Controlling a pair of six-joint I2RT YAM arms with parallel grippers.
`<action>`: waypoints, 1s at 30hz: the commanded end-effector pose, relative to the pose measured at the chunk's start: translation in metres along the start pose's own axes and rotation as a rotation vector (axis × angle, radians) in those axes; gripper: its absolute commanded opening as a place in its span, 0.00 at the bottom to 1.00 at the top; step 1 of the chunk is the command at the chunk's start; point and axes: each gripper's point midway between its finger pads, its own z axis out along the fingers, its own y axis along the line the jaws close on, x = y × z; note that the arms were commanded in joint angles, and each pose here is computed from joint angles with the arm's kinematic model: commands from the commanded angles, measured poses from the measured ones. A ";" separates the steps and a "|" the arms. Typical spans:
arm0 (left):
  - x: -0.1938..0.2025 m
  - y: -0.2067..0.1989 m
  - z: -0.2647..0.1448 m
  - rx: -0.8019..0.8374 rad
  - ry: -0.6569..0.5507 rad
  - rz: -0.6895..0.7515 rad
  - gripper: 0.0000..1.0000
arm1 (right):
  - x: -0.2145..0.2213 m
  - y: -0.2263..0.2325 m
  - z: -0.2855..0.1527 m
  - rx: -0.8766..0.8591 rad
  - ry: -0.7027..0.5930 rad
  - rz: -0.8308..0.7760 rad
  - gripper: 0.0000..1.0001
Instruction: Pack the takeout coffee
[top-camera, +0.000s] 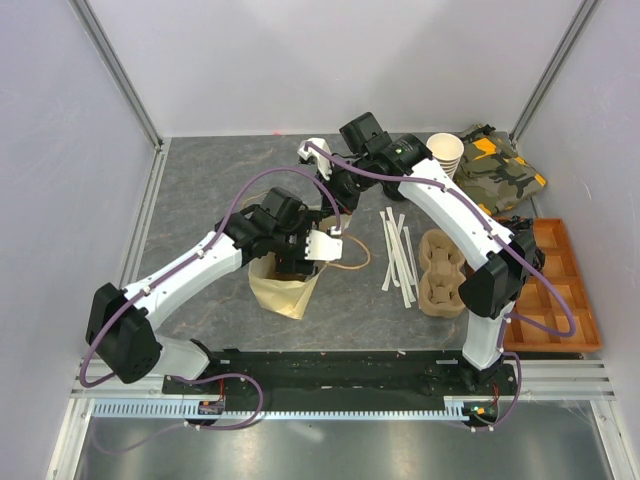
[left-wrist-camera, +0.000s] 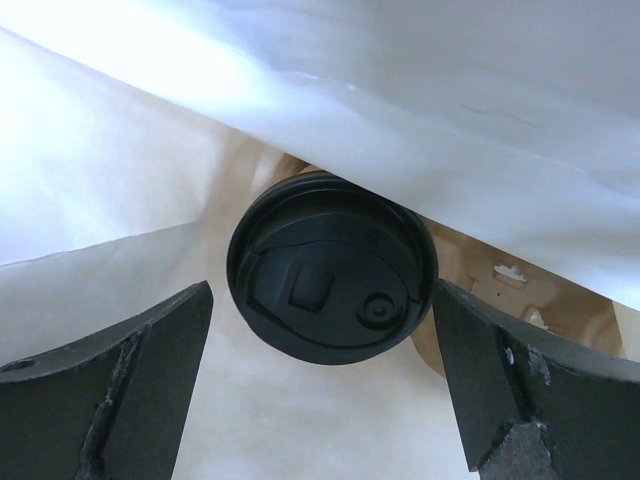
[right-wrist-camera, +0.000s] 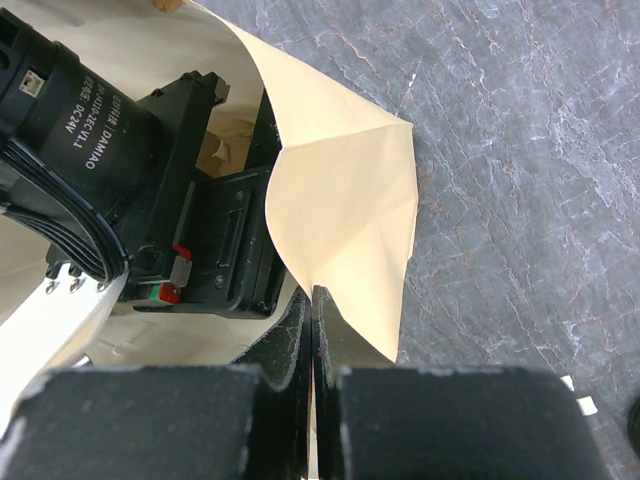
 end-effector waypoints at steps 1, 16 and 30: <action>-0.014 0.006 -0.014 -0.001 -0.051 0.042 0.98 | 0.001 0.005 -0.003 -0.008 0.015 -0.005 0.00; -0.035 0.011 -0.035 -0.012 -0.127 0.066 0.98 | 0.000 -0.001 -0.004 0.020 0.011 -0.008 0.00; -0.059 0.021 -0.062 -0.074 -0.231 0.087 0.97 | -0.001 -0.002 -0.005 0.030 0.007 -0.011 0.00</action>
